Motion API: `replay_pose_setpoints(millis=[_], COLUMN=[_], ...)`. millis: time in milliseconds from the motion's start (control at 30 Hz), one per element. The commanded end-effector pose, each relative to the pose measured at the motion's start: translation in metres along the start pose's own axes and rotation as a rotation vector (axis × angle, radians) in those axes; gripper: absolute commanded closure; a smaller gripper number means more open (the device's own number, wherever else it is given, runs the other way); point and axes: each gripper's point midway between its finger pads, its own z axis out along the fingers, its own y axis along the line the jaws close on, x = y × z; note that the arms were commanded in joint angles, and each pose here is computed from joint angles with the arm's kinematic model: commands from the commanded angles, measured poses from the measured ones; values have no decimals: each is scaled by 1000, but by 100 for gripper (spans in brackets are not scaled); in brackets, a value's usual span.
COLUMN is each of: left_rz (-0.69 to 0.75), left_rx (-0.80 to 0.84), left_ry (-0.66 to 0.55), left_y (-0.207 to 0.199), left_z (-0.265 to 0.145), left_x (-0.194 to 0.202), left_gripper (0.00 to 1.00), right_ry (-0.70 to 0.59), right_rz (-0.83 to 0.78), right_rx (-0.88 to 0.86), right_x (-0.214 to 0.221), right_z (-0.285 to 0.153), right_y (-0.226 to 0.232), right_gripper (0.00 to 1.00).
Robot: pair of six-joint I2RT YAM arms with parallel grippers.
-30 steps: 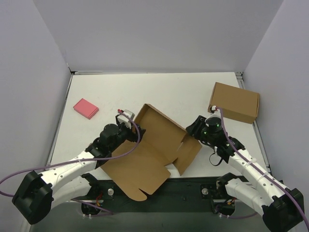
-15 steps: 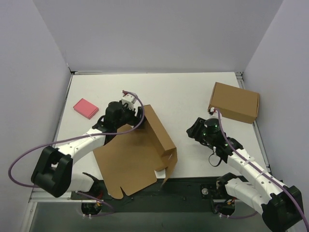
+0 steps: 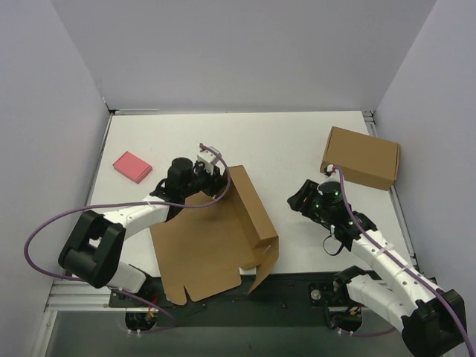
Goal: Fold the paper box
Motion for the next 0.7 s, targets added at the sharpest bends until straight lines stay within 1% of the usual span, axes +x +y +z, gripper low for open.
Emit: replay_pose_setpoints(millis=[0,33,167,200,267,400,433,533,600,633,667], left_rz=[57,55,58,49,36,5,3,-2,0,-2,-4], left_rx=[53,49,34,34,-22,-187,-257,-372,-411,-430,-446], left_ry=[-123,-129,-151,-157,-175,-212,-227,-247,-250,-257,-252], left_y=[-9,-8,-6,-6,3,31,43,62,67,70,72], left_z=[-2,-2,-2,-1,-1,-7,-10,-17,-19,-21,-21], left_x=[-27,-26,-28,-29,-34,-40,-43,-46,-43,-44,-42], left_gripper=[74,78,85,90,92,93,93,93,92,92,90], right_ry=[-27,-34,-62,-62,-74,-95,-100,-101,-106,-99,-101], right_rz=[15,13,13,11,7,10,12,14,13,15,16], right_rx=[-45,-49,-54,-50,-55,-48,-44,-34,-24,-9,4], right_x=[-10,-12,-24,-26,-33,-44,-47,-53,-56,-55,-56], right_z=[-7,-9,-16,-17,-19,-20,-20,-15,-13,-10,-8], right_y=[9,10,13,12,16,19,19,20,20,18,15], right_gripper=[53,52,52,52,51,51,50,50,49,46,44])
